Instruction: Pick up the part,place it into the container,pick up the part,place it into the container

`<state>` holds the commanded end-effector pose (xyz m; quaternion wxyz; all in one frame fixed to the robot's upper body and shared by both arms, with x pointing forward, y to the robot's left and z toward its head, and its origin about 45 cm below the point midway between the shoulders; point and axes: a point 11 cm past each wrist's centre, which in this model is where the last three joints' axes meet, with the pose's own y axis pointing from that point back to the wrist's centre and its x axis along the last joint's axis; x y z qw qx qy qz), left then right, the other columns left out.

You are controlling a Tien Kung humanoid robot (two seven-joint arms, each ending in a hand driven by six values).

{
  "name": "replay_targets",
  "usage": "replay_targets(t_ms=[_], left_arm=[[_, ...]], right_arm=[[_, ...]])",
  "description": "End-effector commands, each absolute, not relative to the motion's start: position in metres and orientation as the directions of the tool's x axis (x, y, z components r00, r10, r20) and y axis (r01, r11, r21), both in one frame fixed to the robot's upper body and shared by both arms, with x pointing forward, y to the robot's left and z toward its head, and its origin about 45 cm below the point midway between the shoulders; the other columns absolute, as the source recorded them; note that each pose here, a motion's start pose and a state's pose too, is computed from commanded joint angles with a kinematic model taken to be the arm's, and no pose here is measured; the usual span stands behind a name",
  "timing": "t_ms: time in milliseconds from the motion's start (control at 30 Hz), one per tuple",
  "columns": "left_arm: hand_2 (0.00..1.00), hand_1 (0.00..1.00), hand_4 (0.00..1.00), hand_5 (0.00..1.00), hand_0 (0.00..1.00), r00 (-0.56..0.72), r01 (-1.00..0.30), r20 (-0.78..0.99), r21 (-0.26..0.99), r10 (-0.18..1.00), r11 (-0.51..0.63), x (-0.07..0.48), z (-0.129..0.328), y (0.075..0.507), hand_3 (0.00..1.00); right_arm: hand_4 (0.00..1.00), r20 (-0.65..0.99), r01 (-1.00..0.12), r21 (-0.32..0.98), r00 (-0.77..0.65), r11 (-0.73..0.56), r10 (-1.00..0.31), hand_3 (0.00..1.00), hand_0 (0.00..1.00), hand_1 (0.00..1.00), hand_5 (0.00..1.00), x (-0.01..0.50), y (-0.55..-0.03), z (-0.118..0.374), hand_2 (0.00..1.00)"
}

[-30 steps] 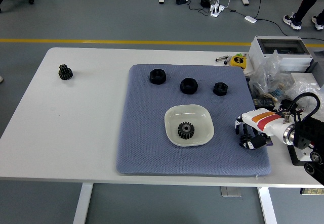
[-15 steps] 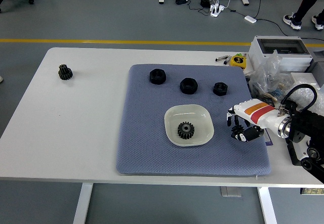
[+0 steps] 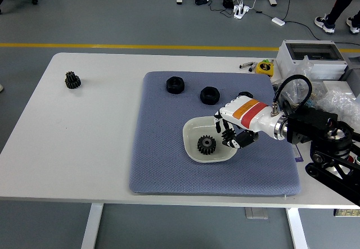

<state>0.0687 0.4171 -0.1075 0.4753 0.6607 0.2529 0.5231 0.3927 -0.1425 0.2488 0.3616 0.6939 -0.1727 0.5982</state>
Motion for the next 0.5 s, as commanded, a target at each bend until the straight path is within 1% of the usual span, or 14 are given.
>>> replay_targets(t_ms=[333,500], left_arm=[[0.621,0.647,0.593,0.499,0.651,0.328,-0.158,0.452,0.892,0.829,-0.423,0.067,-0.107,0.419,0.554],[0.621,0.647,0.593,0.498,0.652,0.332,-0.160,0.454,0.891,0.827,-0.425,0.068,-0.107,0.420,0.555]], right_arm=[[0.756,0.921,-0.606,0.387,0.216,-0.695,0.325,0.468,0.110,0.230,0.076,0.405,-0.098,0.236,0.332],[0.761,0.910,-0.604,0.412,0.233,-0.683,0.343,0.467,0.109,0.229,0.075,0.414,-0.088,0.226,0.332]])
